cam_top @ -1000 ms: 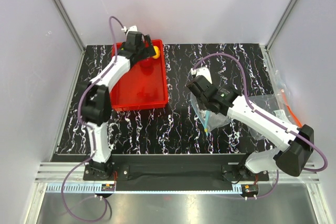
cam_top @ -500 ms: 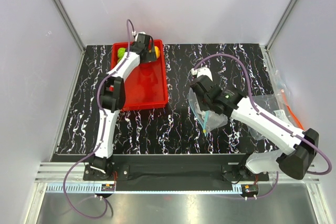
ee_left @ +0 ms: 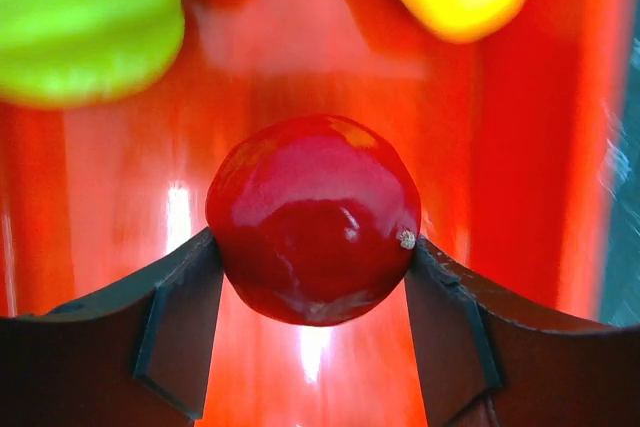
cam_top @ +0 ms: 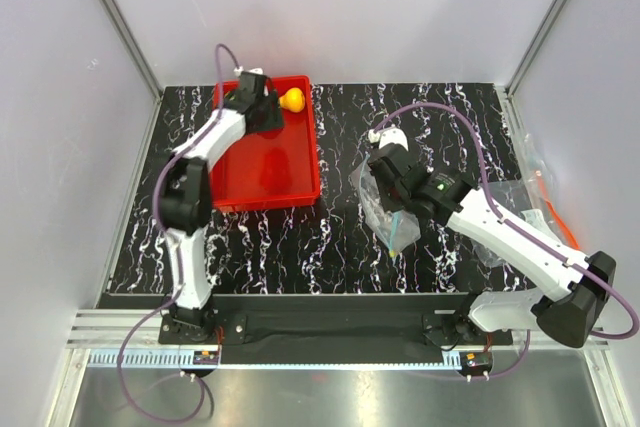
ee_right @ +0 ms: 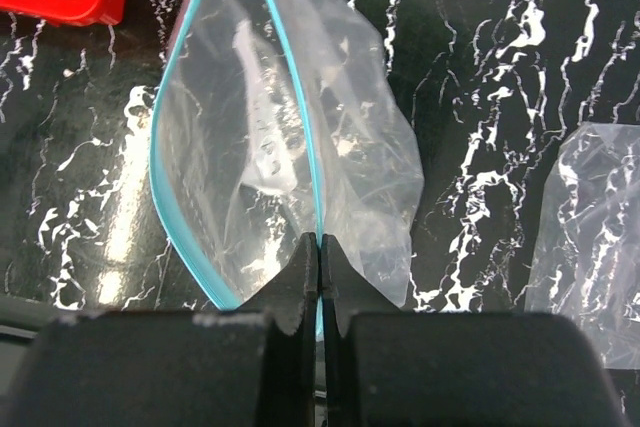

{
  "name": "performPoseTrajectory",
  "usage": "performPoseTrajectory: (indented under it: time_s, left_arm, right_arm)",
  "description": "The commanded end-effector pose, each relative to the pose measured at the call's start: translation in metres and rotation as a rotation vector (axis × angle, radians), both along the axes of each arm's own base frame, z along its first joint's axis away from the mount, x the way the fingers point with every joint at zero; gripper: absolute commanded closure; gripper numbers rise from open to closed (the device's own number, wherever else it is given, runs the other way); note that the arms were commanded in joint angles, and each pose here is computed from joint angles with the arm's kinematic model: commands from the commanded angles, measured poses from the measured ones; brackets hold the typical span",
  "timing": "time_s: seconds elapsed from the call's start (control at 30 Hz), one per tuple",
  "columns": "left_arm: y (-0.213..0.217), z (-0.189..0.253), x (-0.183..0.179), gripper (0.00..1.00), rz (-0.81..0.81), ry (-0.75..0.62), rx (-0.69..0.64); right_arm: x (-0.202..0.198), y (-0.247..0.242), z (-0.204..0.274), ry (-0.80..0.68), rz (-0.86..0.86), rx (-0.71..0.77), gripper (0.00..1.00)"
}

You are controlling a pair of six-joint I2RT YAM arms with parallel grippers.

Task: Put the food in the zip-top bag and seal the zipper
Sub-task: Pick up the fake fruit from the bin.

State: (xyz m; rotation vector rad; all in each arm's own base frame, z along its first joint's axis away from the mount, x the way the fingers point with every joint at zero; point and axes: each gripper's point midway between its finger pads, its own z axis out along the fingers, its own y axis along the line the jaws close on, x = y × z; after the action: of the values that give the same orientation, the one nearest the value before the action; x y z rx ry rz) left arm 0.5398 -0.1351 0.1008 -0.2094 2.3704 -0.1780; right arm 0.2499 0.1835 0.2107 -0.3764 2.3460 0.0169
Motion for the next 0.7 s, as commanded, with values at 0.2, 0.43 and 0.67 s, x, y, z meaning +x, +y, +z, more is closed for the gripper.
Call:
performPoseTrajectory:
  time_s: [0.2, 0.43, 0.67]
  left_arm:
    - [-0.050, 0.173, -0.097, 0.79, -0.200, -0.371, -0.418]
    - [-0.111, 0.198, -0.204, 0.78, -0.380, -0.459, -0.718]
    - [-0.126, 0.198, -0.272, 0.79, -0.444, -0.499, -0.827]
  right_arm:
    - [0.007, 0.020, 0.003, 0.011, 0.031, 0.068, 1.00]
    - [0.014, 0.048, -0.012, 0.047, 0.074, 0.124, 1.00]
    - [0.018, 0.075, -0.015, 0.049, 0.126, 0.220, 1.00]
